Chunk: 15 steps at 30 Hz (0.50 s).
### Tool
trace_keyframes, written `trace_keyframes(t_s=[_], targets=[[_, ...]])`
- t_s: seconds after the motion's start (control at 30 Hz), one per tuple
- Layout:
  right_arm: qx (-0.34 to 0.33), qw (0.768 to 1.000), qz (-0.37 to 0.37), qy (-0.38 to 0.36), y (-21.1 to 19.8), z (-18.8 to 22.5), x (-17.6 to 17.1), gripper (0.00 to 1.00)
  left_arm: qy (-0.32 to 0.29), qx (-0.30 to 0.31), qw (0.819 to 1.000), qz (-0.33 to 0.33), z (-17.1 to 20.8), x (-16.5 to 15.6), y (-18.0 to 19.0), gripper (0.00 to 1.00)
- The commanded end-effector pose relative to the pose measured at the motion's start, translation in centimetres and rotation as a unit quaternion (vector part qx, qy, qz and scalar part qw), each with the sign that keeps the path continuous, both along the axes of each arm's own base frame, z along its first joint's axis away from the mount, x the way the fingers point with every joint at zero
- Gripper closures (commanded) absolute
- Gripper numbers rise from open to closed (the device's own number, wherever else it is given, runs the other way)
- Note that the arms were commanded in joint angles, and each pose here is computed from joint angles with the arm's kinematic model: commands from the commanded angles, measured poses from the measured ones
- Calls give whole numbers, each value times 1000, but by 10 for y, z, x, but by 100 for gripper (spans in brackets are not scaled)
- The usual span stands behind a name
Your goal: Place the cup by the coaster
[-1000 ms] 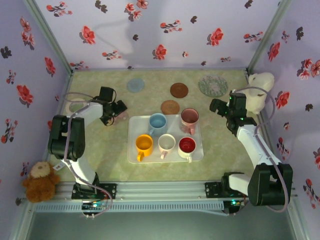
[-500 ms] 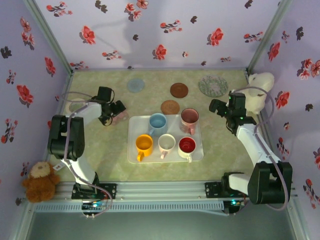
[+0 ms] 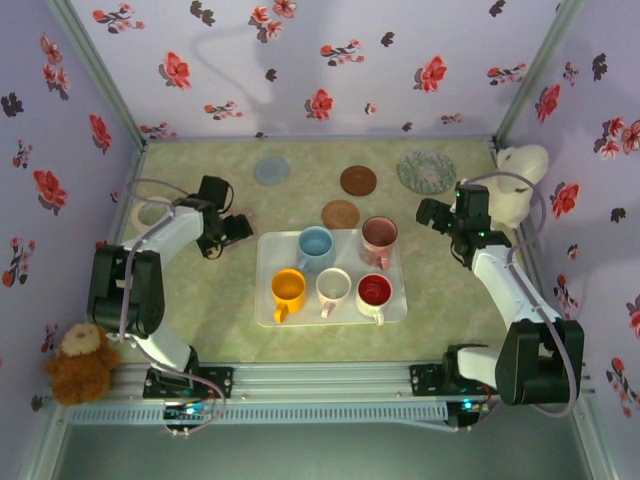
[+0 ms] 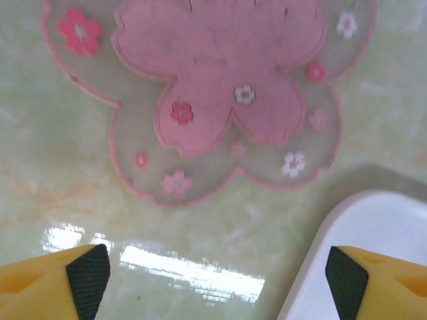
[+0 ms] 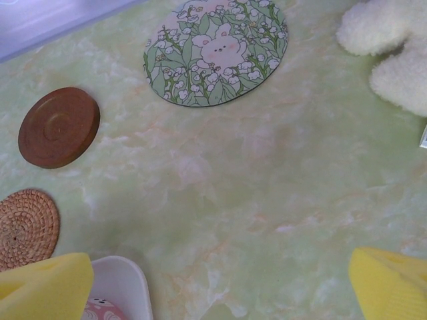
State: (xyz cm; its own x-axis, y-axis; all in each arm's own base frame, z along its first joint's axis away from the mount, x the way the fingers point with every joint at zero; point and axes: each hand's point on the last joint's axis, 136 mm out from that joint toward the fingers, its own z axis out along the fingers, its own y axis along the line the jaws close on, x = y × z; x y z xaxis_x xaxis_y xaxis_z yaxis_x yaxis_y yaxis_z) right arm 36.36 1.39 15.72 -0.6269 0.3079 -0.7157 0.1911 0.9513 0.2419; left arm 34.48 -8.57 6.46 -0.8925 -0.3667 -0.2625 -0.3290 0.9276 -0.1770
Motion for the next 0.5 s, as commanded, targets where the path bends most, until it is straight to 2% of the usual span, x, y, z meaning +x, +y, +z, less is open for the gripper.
trace_keyframes(t_s=[0.0, 0.47], targets=[[-7, 1000, 7, -8, 2, 12, 1, 1, 47, 37, 998, -25, -12, -20, 6, 14], [-22, 1000, -2, 1, -4, 14, -2, 1, 97, 66, 991, -65, -32, -18, 2, 16]])
